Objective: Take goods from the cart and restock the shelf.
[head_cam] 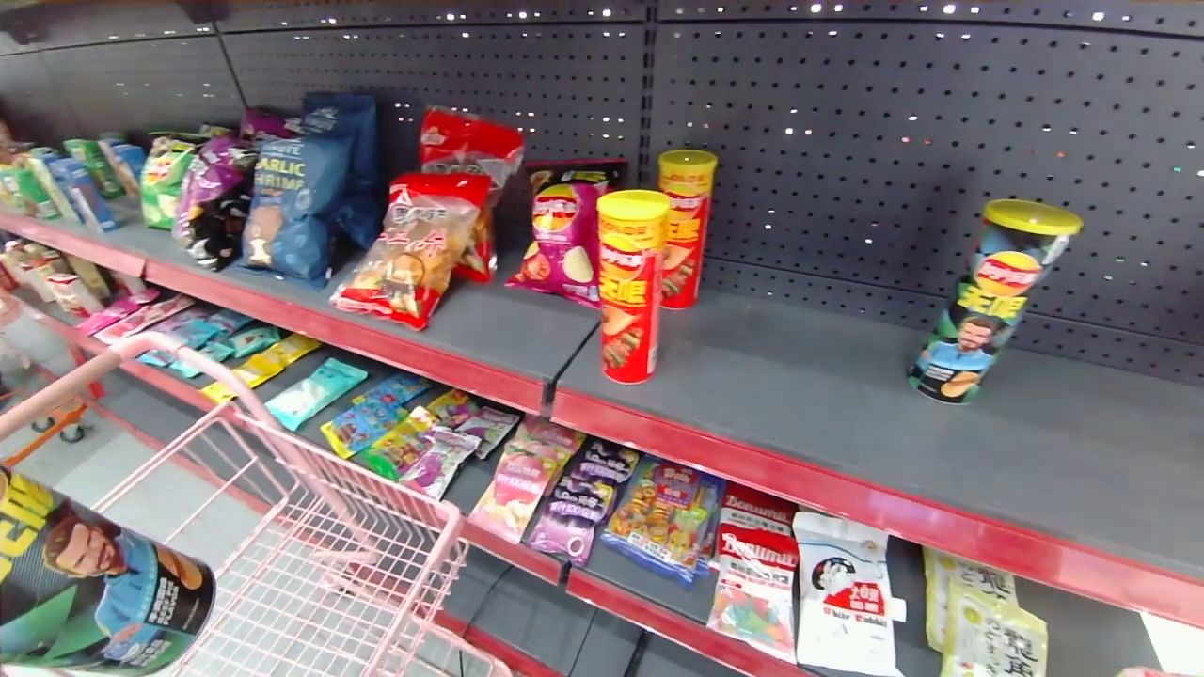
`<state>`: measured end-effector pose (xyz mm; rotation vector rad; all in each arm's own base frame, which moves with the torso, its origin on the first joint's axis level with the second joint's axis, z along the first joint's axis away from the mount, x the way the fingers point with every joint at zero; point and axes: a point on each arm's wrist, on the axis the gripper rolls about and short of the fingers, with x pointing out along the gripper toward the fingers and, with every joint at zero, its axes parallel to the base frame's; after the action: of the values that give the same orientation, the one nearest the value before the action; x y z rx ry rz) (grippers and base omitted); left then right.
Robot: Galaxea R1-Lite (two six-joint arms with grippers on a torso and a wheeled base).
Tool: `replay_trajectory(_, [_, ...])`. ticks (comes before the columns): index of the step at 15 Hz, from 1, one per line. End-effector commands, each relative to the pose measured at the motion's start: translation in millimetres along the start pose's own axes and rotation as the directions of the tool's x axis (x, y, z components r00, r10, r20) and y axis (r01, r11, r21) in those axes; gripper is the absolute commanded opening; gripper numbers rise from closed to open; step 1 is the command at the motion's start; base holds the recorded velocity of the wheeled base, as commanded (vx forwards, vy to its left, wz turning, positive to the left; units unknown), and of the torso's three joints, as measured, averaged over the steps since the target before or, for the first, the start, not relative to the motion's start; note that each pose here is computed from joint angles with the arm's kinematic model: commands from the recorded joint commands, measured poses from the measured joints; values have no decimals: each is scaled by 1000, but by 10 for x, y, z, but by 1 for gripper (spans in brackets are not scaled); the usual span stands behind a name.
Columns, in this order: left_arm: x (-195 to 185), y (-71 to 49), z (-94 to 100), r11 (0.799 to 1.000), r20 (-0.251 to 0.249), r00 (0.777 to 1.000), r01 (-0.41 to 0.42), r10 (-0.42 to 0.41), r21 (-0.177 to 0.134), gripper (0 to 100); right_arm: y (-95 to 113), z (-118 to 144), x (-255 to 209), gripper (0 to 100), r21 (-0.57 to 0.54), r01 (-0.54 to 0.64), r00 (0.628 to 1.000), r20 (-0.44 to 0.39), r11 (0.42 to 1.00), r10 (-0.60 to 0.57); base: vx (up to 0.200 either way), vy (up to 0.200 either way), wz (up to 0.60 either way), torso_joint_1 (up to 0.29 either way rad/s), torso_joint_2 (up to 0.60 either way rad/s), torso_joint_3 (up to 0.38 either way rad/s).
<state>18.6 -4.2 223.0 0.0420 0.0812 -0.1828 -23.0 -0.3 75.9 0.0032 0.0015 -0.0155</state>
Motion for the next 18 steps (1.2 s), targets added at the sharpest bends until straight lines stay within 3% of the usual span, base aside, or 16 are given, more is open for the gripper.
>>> replay_trajectory(1, [-139, -39, -43, 1000, 24, 1000, 9, -10, 23, 0, 0, 0, 1, 100, 0, 0, 1000, -2, 1000, 0, 0, 0, -600, -2, 2, 2])
replay_trajectory(6, [-350, -96, -195, 995, 6, 1000, 0, 0, 101, 0, 0, -1, 0, 100, -3, 0, 1000, 0, 1000, 0, 0, 0, -600, 0, -1, 0])
replay_trajectory(9, [-375, -109, -213, 996, 10, 1000, 27, -27, 85, 0, 0, -1, 0, 100, -5, 0, 1000, 0, 1000, 0, 0, 0, -200, -2, 1, -1])
replay_trajectory(12, [-403, -114, -209, 995, 26, 1000, 10, -13, 97, 0, 0, -1, 0, 100, -5, 0, 1000, 0, 1000, 0, 0, 0, 0, 0, 0, 0])
replay_trajectory(16, [-420, -111, -165, 980, 41, 999, -22, 14, 197, 0, 0, 0, 1, 100, -6, 0, 1000, -2, 1000, 0, 0, 0, 0, 0, 0, 0])
replay_trajectory(18, [-423, -111, -153, 979, 44, 999, -23, 14, 202, 0, 0, 0, 1, 100, -6, 0, 1000, -2, 1000, 0, 0, 0, 0, 0, 0, 0])
